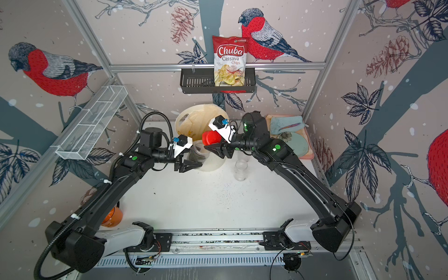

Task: Empty moldy tea leaves from jars
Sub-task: Open the lid of the jar, then place the lid at the center of the board.

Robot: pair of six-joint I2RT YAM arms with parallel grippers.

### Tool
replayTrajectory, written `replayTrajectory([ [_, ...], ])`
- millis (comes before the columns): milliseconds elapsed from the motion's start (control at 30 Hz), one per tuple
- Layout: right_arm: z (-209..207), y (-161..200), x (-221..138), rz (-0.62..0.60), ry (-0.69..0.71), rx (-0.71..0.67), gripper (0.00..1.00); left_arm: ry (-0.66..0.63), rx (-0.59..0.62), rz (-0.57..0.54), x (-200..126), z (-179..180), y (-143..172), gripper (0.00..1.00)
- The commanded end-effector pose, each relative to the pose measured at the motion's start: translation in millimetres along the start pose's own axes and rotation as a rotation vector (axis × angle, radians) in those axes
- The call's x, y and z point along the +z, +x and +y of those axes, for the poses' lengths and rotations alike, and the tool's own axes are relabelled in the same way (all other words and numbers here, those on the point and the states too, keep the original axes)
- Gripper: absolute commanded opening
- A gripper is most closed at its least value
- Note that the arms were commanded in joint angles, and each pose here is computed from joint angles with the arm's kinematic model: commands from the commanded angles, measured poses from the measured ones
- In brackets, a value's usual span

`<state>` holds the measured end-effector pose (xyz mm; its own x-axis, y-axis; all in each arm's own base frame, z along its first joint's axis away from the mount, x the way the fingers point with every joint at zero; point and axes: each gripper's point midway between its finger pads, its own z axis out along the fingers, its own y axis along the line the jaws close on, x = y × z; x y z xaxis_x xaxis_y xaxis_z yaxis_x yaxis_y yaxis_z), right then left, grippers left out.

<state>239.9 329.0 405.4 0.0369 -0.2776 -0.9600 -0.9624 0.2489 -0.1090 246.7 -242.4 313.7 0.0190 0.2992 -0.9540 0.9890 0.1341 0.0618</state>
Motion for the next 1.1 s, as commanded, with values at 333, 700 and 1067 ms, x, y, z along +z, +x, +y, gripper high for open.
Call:
replayTrajectory([
  [333,-125,53,-80,-0.046,0.468,0.391,0.58,-0.015,0.075,-0.047,-7,-2,-22,0.62],
  [700,-180,175,-103,0.141,0.768,0.700,0.56,-0.037,0.114,-0.048,-10,2,-30,0.62],
  [1067,-166,292,-93,0.333,0.823,0.922,0.56,-0.048,0.136,-0.053,-13,-1,-34,0.62],
])
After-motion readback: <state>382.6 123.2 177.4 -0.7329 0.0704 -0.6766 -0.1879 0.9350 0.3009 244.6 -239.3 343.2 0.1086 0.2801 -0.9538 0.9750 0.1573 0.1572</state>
